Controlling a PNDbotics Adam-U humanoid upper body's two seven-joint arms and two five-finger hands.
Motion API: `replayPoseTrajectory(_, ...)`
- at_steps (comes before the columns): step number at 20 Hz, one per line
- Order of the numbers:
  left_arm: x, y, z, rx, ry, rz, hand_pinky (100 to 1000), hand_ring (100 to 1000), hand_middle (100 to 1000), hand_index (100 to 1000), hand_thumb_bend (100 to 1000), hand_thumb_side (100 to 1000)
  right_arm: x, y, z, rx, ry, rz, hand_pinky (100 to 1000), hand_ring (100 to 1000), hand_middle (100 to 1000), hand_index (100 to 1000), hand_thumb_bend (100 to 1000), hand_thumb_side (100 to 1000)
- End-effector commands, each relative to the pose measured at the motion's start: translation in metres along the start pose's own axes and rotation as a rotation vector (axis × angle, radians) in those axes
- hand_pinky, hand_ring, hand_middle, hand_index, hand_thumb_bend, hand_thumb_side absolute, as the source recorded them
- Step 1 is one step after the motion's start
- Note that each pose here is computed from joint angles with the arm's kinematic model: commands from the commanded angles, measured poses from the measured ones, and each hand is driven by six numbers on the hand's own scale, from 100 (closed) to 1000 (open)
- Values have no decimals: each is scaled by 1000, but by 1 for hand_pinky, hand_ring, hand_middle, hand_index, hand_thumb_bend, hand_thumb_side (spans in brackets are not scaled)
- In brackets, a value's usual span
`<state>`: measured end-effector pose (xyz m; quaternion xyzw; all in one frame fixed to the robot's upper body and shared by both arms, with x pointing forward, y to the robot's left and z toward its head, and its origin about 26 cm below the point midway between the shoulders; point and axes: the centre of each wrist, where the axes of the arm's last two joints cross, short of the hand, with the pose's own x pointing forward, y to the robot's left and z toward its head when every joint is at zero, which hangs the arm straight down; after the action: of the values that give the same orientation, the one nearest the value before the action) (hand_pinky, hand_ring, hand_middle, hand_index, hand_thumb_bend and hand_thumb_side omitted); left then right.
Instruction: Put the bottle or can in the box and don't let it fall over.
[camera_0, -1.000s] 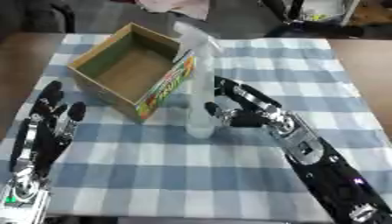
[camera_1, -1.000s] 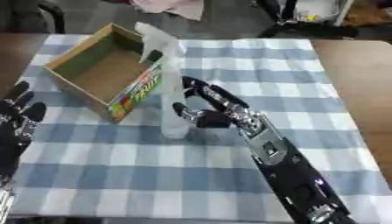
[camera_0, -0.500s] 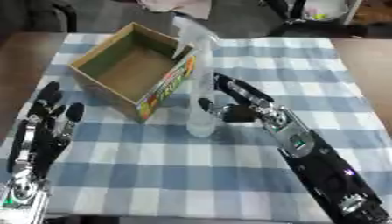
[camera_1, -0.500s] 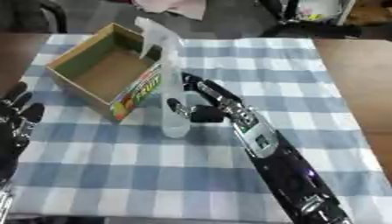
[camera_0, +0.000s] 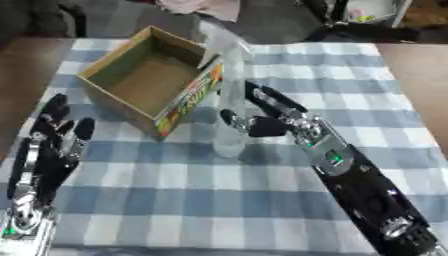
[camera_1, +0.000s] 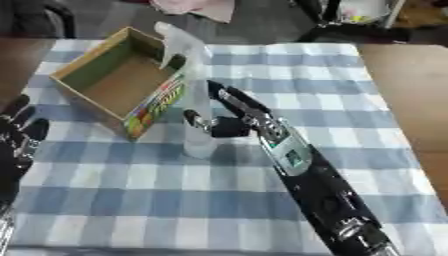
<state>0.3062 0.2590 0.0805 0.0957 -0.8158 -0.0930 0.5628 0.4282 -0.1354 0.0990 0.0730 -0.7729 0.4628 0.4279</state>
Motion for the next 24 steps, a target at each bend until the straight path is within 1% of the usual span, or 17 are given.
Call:
replayPoseTrajectory(1,9,3,-5,7,-37,-6,962,1000,1000,951,595,641,12,-8,-9,5,-44,16,977,823,837,1000,191,526)
replayPoseTrajectory(7,12,8,-6,42,-48,-17,962,1000,1000,950,595,636,15,-5,-14,27,-54,14,972,826,832,1000,197,491)
replayPoseTrajectory(11,15,14,-8,83,-57,-26,962,1000,1000,950,597,632,14,-1,-16,39,-43,17,970,824,827,1000,192,473)
replayPoseTrajectory(13,15,16,-8,99,-59,-30,962,1000,1000,950,597,632,11,0,-16,39,-32,12,967,818,807,976,147,418)
replayPoseTrajectory(15,16,17,-8,110,-58,-33,961,1000,1000,950,597,631,7,1,-15,28,-18,0,961,801,761,930,100,351)
replayPoseTrajectory(16,16,18,-8,115,-58,-34,961,1000,1000,950,597,631,6,2,-15,19,-12,-7,961,801,761,930,100,351)
replayPoseTrajectory(19,16,19,-8,125,-59,-36,961,1000,1000,950,597,631,3,2,-14,-19,6,-28,945,770,652,809,100,159)
replayPoseTrajectory(20,16,19,-8,128,-59,-37,961,1000,1000,950,597,631,2,2,-14,-32,12,-33,944,768,645,800,100,145)
replayPoseTrajectory(21,16,19,-8,130,-59,-37,961,1000,1000,950,597,631,1,2,-13,-46,19,-38,933,747,575,711,100,100)
replayPoseTrajectory(22,17,19,-8,133,-59,-37,961,1000,1000,950,597,631,0,1,-13,-60,24,-41,931,742,560,695,100,100)
replayPoseTrajectory(23,17,20,-8,134,-60,-37,961,1000,1000,950,597,631,0,1,-13,-75,29,-43,920,716,505,624,100,100)
replayPoseTrajectory(24,17,20,-8,136,-59,-37,961,1000,1000,950,597,631,-1,1,-12,-91,35,-46,917,710,494,609,100,100)
